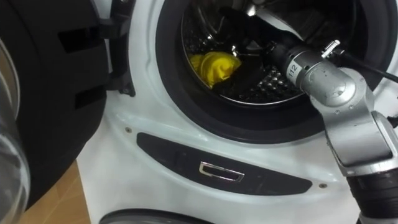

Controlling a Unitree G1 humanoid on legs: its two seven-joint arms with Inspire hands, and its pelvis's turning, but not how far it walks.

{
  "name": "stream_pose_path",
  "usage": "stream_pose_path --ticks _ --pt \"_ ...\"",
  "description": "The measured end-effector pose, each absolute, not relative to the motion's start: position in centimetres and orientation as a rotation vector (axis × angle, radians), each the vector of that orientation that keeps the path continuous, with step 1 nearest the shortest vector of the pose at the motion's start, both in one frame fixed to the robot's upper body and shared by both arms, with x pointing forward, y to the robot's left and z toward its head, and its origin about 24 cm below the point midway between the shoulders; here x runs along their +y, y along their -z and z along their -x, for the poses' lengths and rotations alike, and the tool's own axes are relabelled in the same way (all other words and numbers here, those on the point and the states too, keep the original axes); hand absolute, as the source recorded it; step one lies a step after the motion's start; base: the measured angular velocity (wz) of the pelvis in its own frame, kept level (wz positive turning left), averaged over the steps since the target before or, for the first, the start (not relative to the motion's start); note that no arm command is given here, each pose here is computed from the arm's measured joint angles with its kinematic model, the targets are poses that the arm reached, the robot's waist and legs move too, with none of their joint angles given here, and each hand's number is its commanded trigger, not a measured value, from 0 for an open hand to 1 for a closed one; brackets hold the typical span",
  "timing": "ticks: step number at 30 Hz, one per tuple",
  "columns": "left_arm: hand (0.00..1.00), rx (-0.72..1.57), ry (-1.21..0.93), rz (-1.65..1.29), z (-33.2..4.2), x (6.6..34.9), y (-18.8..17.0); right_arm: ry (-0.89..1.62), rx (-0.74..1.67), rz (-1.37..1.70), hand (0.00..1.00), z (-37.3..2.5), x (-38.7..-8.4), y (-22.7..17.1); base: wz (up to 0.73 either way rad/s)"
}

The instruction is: Pick clothes from washing machine

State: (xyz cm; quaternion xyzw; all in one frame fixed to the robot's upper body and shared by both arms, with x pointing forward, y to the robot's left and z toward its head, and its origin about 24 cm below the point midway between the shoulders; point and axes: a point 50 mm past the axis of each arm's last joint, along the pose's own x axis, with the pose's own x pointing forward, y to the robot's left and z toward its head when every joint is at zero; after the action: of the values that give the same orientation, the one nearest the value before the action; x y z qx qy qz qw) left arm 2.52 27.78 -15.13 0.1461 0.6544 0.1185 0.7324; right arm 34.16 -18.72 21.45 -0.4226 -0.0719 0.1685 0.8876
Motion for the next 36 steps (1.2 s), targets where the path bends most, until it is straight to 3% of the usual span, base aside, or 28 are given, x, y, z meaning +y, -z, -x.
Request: stream_pose_path --ticks 9,23,36 --pt "0.0 1.41 -0.241 -0.334 -4.4 27.8 15.0 -0.337 -0.055 1.132 1.0 -34.3 -18.7 -21.0 -0.02" --pt "0.0 1.423 -0.23 -0.443 -4.9 29.5 14.4 -0.322 0.023 1.17 1.0 -34.5 -18.8 -20.4 0.03" --pt "0.0 1.391 -0.225 -0.438 -6.2 29.2 14.3 -0.305 -0.014 1.24 1.0 -33.7 -18.2 -21.0 0.0"
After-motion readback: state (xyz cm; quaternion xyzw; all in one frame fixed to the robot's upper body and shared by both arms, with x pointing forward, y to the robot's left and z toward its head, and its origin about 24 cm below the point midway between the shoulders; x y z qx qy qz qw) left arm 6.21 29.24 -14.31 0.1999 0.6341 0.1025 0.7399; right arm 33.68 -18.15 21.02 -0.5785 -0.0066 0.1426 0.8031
